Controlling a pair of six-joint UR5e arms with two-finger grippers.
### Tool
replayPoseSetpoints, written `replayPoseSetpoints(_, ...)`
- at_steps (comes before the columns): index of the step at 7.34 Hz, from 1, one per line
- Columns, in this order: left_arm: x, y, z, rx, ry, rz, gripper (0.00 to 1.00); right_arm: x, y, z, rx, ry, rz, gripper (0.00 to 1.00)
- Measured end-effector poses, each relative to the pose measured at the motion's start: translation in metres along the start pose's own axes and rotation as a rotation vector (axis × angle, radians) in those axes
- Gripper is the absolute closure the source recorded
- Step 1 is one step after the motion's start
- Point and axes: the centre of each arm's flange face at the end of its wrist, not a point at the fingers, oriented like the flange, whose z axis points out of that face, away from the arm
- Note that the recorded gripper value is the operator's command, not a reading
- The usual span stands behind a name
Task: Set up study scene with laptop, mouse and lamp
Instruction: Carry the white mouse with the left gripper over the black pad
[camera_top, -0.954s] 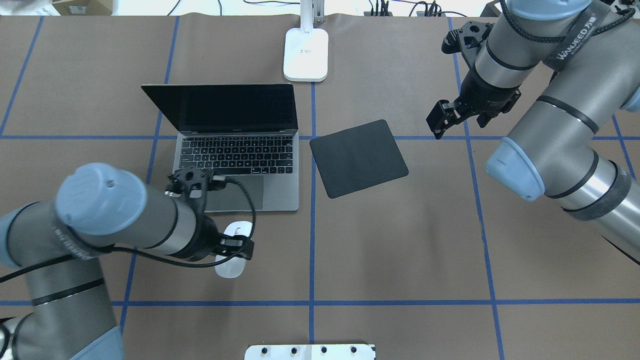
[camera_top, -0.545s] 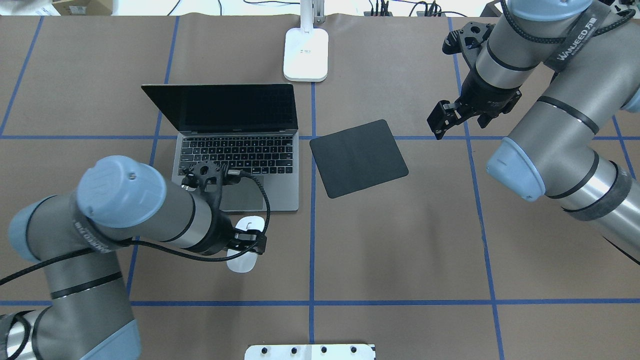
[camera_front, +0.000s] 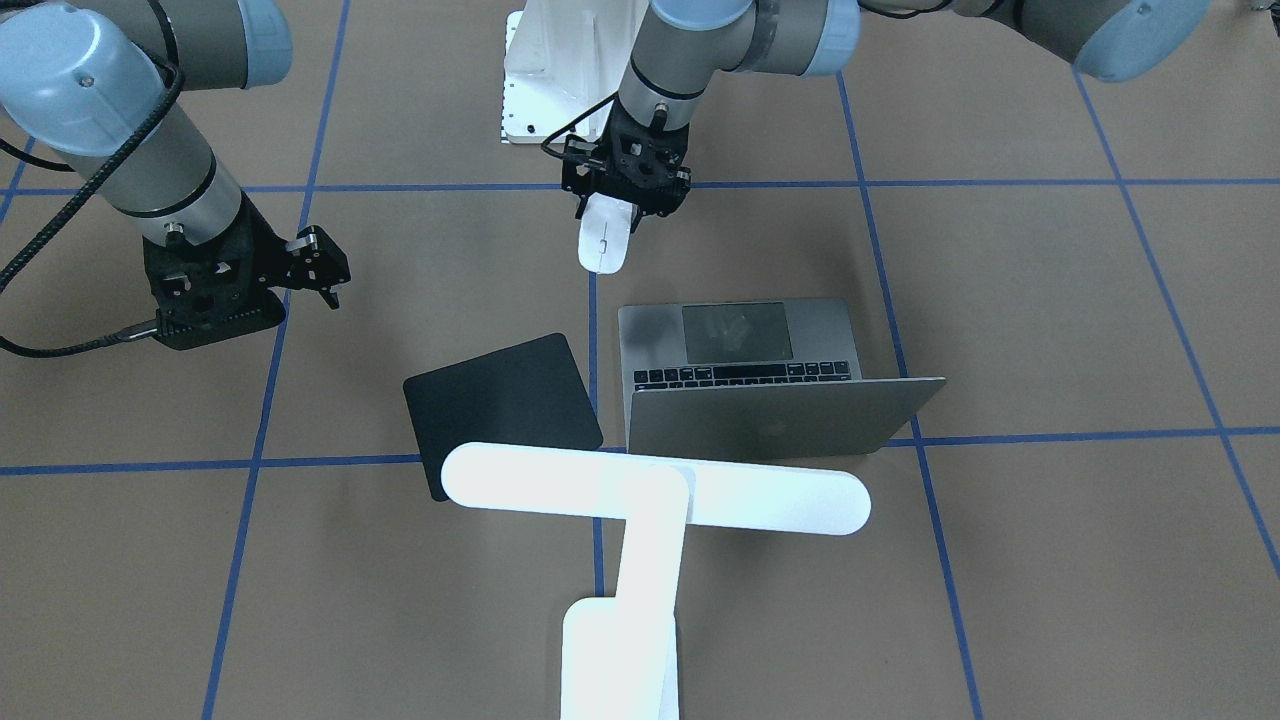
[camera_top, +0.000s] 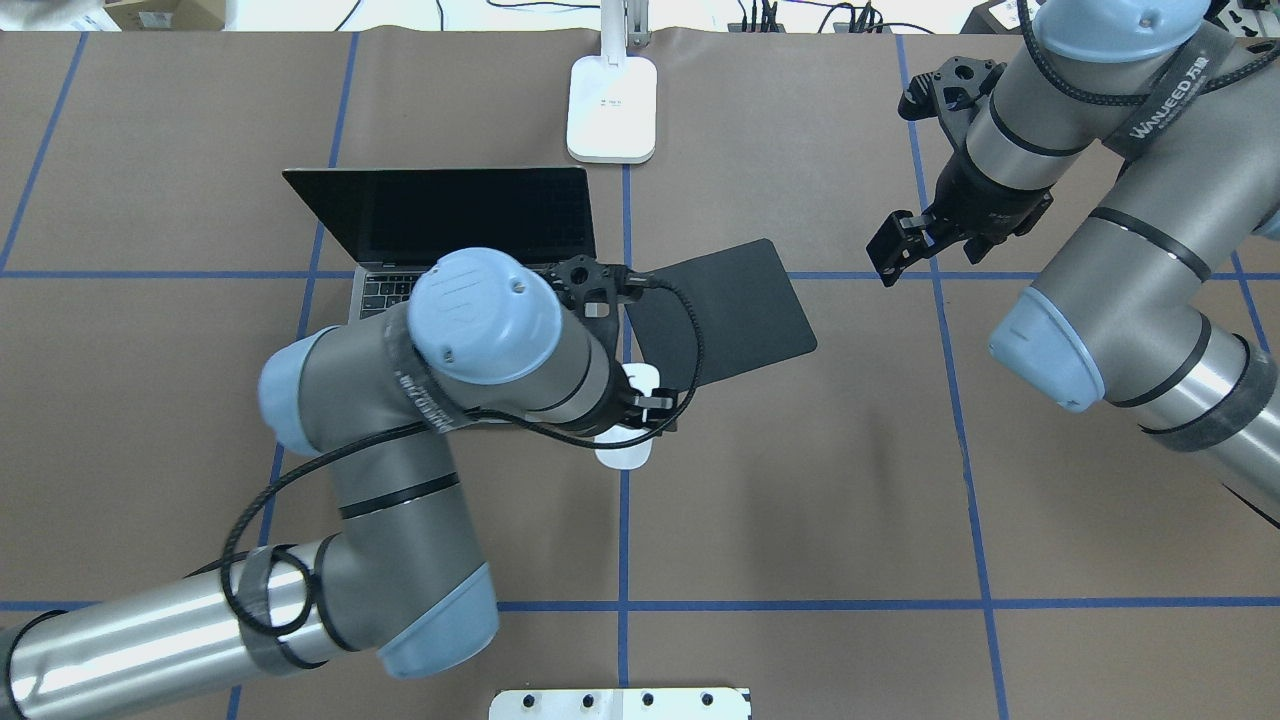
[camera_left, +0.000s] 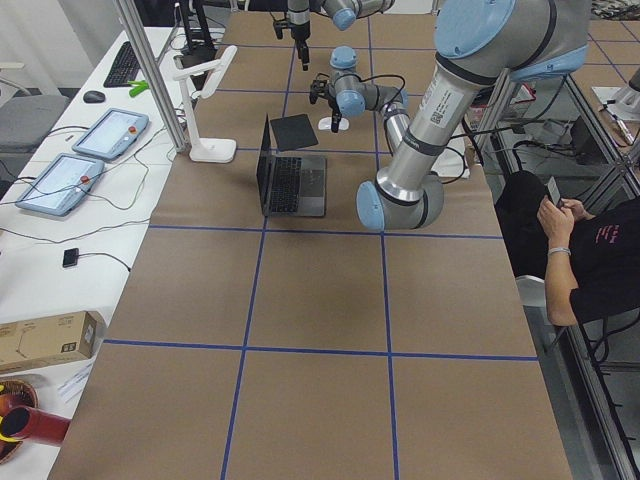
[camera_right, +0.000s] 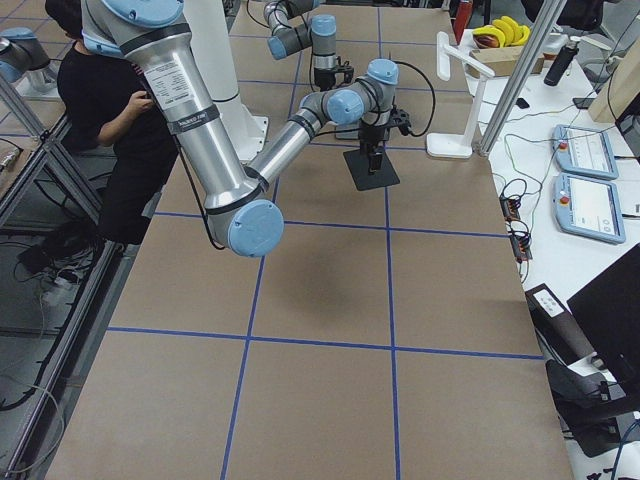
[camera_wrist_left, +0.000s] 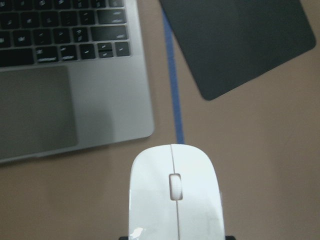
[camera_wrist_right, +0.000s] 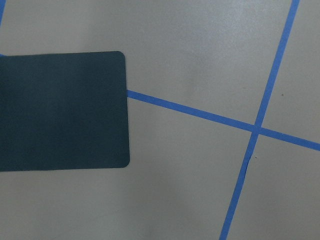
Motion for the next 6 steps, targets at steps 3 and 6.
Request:
replayPoseSetpoints(3,0.035,-0.046,0.021,0.045,-0.040,-0.021,0.33,0.001,0.000,0.000,0.001,0.000,0.001,0.01)
replayPoseSetpoints(6,0.050,-0.096,0.043,0.093,-0.067,-0.047,0.33,0.002,0.000,-0.001,0.001,0.001,0.003,0.01)
